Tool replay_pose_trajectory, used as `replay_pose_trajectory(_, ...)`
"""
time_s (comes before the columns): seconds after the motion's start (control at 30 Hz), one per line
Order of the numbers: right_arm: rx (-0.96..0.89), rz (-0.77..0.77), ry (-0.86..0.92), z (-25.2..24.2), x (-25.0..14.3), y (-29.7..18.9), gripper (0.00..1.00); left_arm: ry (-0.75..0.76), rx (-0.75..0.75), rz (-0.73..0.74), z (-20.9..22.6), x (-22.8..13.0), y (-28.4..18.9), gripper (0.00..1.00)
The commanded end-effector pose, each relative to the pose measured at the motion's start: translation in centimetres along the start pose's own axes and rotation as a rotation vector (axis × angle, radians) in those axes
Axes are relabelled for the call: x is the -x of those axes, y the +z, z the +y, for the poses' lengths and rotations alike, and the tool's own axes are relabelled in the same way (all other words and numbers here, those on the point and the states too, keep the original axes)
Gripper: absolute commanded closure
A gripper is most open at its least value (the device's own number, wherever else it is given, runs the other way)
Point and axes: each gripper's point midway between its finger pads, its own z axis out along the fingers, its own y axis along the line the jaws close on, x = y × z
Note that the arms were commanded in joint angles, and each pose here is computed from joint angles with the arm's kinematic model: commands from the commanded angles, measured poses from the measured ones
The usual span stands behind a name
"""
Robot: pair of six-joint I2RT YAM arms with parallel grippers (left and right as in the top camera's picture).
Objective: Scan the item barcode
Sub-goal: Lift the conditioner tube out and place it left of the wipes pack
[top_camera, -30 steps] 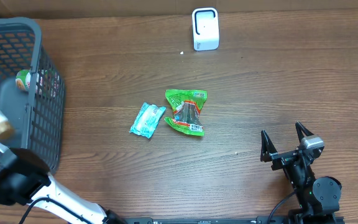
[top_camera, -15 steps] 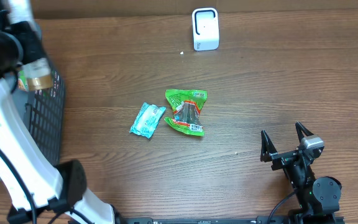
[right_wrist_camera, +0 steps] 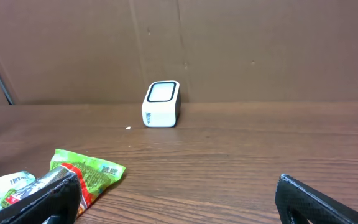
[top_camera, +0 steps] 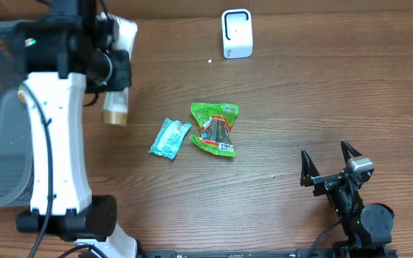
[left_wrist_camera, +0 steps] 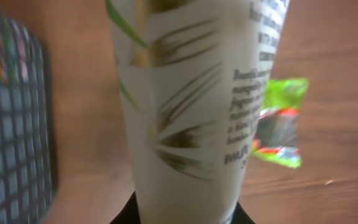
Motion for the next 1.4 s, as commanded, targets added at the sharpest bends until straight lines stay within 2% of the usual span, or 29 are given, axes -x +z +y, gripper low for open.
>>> replay_pose_trajectory(0.0, 0.0, -0.005, 0.006, 0.0, -0.2, 0.0, 0.0, -0.033, 0.106, 0.072, 1.8, -1.2, 2.5, 0.91)
replay_pose_trajectory(0.13, 0.0, -0.005, 0.006, 0.0, -0.2, 0.0, 0.0, -0.024, 0.14, 0.152, 2.5, -2.5, 6.9, 0.91)
replay_pose_trajectory(0.43, 0.0, -0.005, 0.006, 0.0, -0.2, 0.0, 0.0, 0.05, 0.146, 0.201, 3.1, -5.1, 16.6, 0.89)
replay_pose_trajectory(0.7, 0.0, -0.005, 0.006, 0.0, -0.2, 0.0, 0.0, 0.052, 0.157, 0.235, 3.9, -9.1, 22.3, 0.87)
replay_pose_trajectory(0.73, 0.0, -0.005, 0.006, 0.0, -0.2, 0.0, 0.0, 0.052, 0.158, 0.237, 3.9, -9.4, 22.7, 0.86)
replay_pose_trajectory(0.9, 0.0, -0.005, 0.006, 0.0, -0.2, 0.0, 0.0, 0.053, 0.161, 0.243, 4.1, -10.3, 23.6, 0.66)
replay_pose_trajectory(1.0, 0.0, -0.005, 0.006, 0.0, -0.2, 0.0, 0.0, 0.052, 0.161, 0.242, 4.1, -10.3, 23.7, 0.57)
replay_pose_trajectory(1.23, 0.0, -0.005, 0.006, 0.0, -0.2, 0.0, 0.0, 0.05, 0.159, 0.224, 3.9, -9.1, 22.8, 0.54)
replay_pose_trajectory(1.37, 0.0, -0.005, 0.006, 0.0, -0.2, 0.0, 0.0, 0.021, 0.156, 0.168, 3.5, -5.2, 18.6, 0.5)
